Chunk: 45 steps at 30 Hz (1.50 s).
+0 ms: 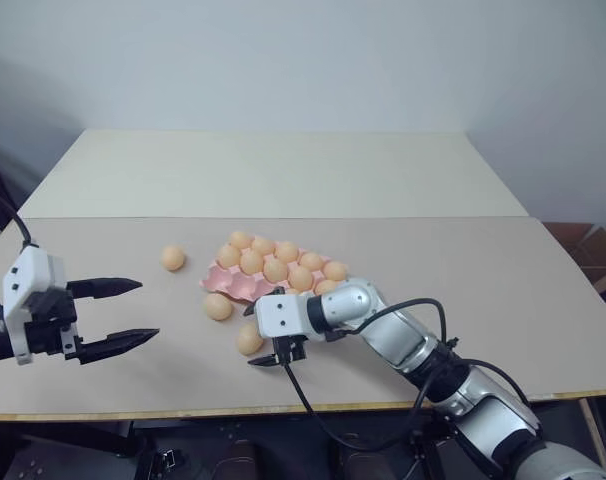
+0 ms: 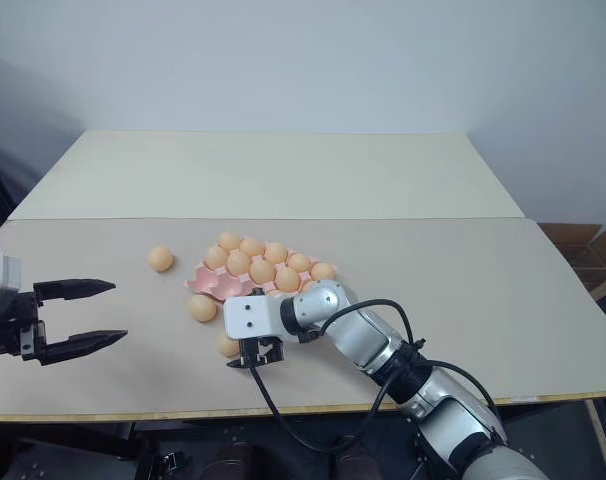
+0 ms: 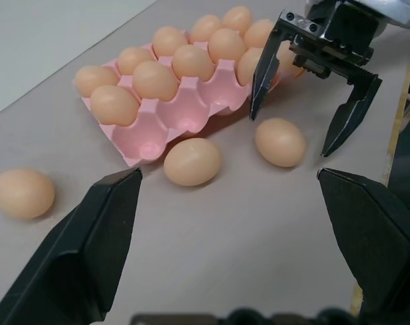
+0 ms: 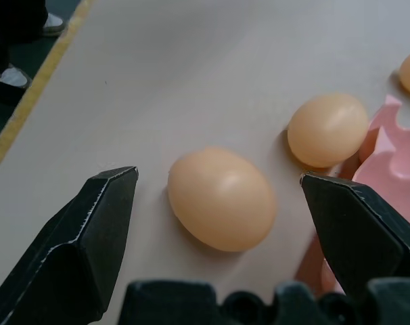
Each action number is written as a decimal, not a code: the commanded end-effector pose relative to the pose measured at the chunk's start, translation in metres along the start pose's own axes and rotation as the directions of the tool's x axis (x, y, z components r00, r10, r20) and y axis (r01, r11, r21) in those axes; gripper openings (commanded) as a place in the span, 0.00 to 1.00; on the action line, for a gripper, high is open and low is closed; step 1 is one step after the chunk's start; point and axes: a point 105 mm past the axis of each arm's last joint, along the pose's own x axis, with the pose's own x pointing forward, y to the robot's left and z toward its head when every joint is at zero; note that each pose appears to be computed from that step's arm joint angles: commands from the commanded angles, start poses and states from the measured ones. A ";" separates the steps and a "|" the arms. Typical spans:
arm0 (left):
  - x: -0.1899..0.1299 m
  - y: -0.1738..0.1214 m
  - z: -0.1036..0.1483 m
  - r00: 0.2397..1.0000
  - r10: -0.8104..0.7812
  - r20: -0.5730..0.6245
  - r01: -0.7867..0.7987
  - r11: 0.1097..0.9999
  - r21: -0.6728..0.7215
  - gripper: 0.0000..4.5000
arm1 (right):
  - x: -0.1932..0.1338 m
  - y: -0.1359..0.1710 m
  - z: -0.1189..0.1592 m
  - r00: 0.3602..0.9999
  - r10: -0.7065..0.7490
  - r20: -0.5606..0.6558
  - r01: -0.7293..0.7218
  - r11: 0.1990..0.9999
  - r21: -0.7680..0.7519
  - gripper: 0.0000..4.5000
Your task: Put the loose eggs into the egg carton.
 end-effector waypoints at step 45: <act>-0.010 -0.005 0.017 0.993 0.079 0.091 -0.081 0.997 0.020 1.00 | -0.041 -0.070 0.015 0.956 -0.290 0.037 0.287 0.956 0.059 0.99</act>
